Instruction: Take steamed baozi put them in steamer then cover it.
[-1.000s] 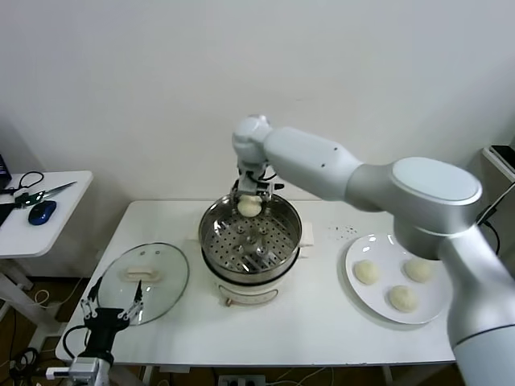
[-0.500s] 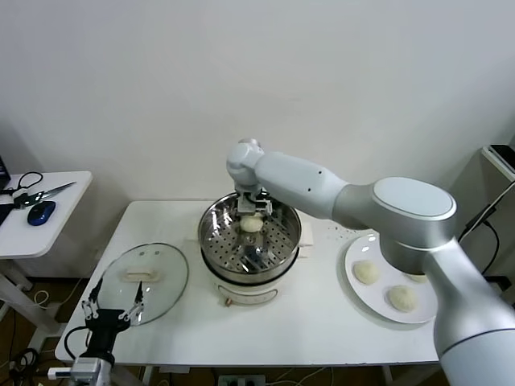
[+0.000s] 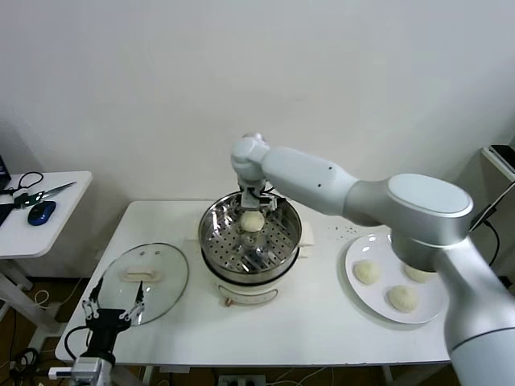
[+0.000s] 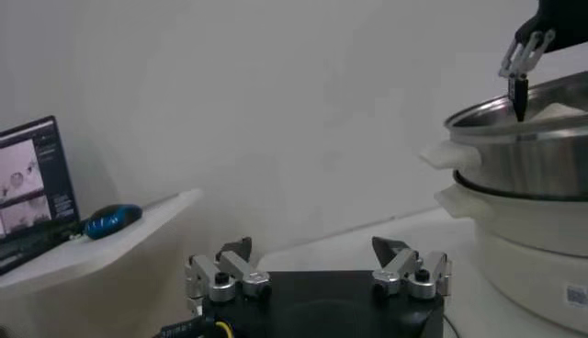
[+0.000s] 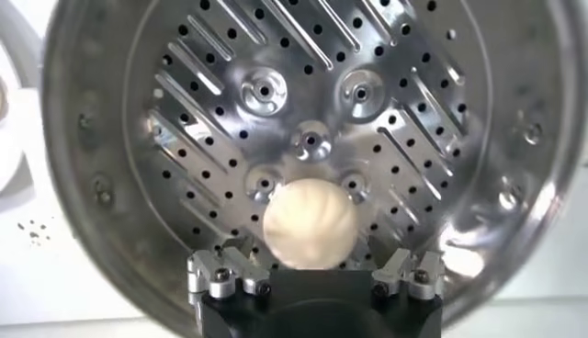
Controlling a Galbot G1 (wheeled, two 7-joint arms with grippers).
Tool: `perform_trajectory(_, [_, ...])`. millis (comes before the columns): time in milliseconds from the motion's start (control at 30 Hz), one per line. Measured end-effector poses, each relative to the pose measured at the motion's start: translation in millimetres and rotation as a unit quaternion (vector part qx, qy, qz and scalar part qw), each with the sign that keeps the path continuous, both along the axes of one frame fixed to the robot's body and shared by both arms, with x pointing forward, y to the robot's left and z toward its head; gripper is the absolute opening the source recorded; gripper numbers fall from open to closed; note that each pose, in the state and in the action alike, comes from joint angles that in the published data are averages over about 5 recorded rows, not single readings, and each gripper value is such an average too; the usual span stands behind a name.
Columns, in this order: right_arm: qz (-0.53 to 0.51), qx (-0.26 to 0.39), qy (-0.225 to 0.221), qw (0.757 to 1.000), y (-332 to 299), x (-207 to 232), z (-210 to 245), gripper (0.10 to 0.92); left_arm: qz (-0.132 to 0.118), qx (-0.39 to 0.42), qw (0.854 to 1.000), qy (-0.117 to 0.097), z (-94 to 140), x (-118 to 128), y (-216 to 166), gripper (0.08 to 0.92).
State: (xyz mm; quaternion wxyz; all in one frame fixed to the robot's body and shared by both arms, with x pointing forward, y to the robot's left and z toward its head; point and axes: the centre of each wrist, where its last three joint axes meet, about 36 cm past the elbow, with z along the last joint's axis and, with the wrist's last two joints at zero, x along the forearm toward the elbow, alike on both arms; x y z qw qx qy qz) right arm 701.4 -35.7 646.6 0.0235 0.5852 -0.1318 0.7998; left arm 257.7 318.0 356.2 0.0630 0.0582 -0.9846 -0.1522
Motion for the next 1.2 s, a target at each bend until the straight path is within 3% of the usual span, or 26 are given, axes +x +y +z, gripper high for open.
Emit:
perform_trajectory(200, [-0.156, 0.086, 0.018, 0.984, -75, 4, 28, 0.823, -0.002, 0.001, 1.000, -0.002, 3, 0, -2, 0.823])
perform_trajectory(500, [-0.389, 0.146, 0.085, 0.906, -210, -5, 19, 0.823, -0.001, 0.002, 1.000, 0.001, 3, -4, -6, 0.823])
perform_trajectory(833, [-0.526, 0.152, 0.142, 0.825, -316, -32, -56, 0.823, -0.001, 0.004, 1.000, 0.007, 0, -8, -10, 0.823])
perform_trajectory(1200, [-0.582, 0.136, 0.172, 0.783, -351, -55, -144, 0.823, 0.001, 0.006, 1.000, 0.010, 0, -11, -12, 0.823])
